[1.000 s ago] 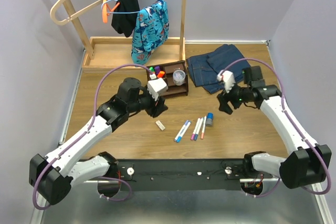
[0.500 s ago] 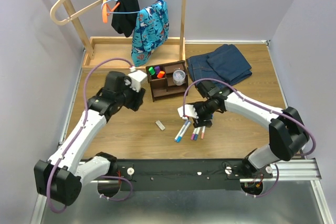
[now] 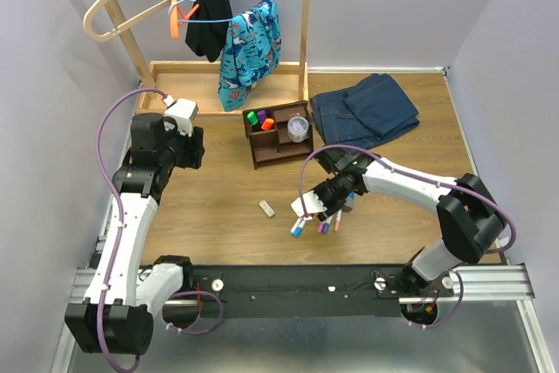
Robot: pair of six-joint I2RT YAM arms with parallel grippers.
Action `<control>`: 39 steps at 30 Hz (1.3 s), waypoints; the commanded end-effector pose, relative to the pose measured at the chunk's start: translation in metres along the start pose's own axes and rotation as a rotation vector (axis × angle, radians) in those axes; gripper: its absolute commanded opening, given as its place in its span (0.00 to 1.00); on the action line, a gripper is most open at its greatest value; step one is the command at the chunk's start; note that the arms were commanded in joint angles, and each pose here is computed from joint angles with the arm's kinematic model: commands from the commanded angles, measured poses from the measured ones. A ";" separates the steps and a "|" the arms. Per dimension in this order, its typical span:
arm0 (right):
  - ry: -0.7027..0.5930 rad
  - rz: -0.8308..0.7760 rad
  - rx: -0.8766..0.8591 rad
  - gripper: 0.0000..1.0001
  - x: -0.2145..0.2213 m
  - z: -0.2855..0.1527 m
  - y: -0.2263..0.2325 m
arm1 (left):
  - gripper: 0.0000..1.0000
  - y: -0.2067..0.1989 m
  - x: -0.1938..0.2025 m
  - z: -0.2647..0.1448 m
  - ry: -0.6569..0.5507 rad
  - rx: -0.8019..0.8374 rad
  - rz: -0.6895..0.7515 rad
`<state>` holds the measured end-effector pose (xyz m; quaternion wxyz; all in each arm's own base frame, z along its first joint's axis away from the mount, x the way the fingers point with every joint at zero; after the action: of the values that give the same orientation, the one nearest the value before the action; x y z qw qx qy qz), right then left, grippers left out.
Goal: Sort the stationery into containers
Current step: Pick up the pen from the center of the board.
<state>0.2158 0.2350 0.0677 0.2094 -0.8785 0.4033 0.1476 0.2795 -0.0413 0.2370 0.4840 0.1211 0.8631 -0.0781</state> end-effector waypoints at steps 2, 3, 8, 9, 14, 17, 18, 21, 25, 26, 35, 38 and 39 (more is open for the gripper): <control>-0.013 -0.090 -0.091 0.48 -0.005 0.006 0.020 | 0.65 0.003 -0.003 -0.003 -0.032 0.004 -0.028; -0.014 -0.094 -0.096 0.48 -0.005 0.007 0.020 | 0.65 0.003 -0.002 -0.002 -0.034 0.003 -0.028; -0.002 -0.110 -0.135 0.45 0.001 0.017 0.026 | 0.65 0.005 -0.004 0.000 -0.040 0.000 -0.042; -0.001 -0.112 -0.143 0.45 0.001 0.019 0.027 | 0.65 0.005 -0.004 0.000 -0.040 0.002 -0.042; 0.006 -0.109 -0.164 0.46 0.004 0.024 0.029 | 0.65 0.014 -0.001 0.000 -0.036 -0.028 -0.051; 0.004 -0.108 -0.175 0.46 0.004 0.026 0.031 | 0.65 0.015 0.001 0.001 -0.030 -0.028 -0.056; 0.003 -0.108 -0.178 0.46 0.004 0.026 0.032 | 0.65 0.015 0.001 0.002 -0.029 -0.026 -0.056; 0.001 -0.114 -0.199 0.46 0.004 0.026 0.037 | 0.65 0.016 0.002 0.002 -0.026 -0.030 -0.060; -0.003 -0.108 -0.247 0.46 0.004 0.026 0.049 | 0.65 0.016 0.003 0.001 -0.024 -0.031 -0.062; -0.007 -0.116 -0.250 0.46 0.002 0.025 0.050 | 0.65 0.016 0.004 0.001 -0.023 -0.032 -0.063; 0.015 -0.110 -0.266 0.46 0.007 0.032 0.055 | 0.65 0.018 0.009 -0.001 -0.019 -0.037 -0.086; 0.016 -0.111 -0.265 0.45 0.008 0.037 0.050 | 0.65 0.019 0.010 -0.002 -0.019 -0.038 -0.097; 0.018 -0.111 -0.266 0.45 0.008 0.038 0.048 | 0.65 0.019 0.011 -0.002 -0.017 -0.036 -0.101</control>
<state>0.1806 0.2195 0.0343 0.1207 -0.9171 0.3345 0.1802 0.2819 -0.0202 0.2283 0.4852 0.0757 0.8680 -0.0734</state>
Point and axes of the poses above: each gripper's point midway between its finger pads, its own z axis out along the fingers, its own y axis along the line the jaws close on, x = y × z, the point moved 2 cm from there along -z, back along the fingers, and after that the axes turned 2 degrees about -z, right-handed, at the moved point
